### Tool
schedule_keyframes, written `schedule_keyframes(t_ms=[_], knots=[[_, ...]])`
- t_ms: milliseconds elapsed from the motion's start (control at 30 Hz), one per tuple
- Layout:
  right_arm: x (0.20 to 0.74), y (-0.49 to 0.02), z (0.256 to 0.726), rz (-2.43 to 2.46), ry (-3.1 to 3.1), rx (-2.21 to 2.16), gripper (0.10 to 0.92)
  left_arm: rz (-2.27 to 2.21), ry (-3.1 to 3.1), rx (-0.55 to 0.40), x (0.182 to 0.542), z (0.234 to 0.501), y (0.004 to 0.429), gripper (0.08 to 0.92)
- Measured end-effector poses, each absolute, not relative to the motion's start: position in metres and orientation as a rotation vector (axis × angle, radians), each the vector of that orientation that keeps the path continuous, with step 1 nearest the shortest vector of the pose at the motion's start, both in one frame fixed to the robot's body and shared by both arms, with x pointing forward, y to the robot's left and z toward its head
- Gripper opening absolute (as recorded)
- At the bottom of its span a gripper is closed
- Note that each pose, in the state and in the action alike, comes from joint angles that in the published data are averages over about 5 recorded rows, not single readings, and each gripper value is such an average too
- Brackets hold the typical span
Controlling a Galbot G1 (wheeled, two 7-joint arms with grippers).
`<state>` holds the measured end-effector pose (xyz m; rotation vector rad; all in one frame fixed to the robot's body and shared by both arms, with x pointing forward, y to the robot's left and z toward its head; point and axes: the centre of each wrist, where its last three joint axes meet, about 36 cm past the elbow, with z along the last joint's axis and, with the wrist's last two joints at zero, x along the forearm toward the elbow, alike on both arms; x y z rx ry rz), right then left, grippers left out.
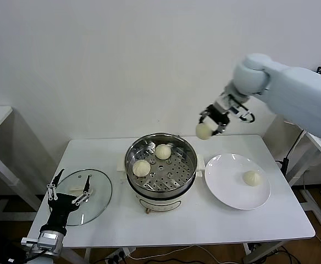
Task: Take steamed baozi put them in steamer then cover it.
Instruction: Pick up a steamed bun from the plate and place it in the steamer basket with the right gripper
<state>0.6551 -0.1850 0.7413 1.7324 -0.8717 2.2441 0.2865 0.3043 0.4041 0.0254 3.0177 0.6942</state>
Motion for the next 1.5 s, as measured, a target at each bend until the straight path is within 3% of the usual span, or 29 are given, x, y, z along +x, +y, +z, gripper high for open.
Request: schedule_keyframes(t_ms=[267,600,1367,1500], knots=[[0.643,-0.117,0.709,2.449,-0.53,1.905,0.639,0.7,3.027,0.017,0.288,0.4,0.309,0.823],[0.614,-0.069,0.674,2.545,-0.232,2.099,0.64,0.704,3.033,0.011,0.291,0.397,0.313,0.823],[0.597,-0.028,0.605,2.462,0.004,2.279,0.645,0.718,3.035,0.002,0.289,0.396,0.319,0.823],[0.598,-0.028,0.599,2.45,0.01,2.279,0.675,0.719,3.034,-0.001,0.288,0.396,0.319,0.823]])
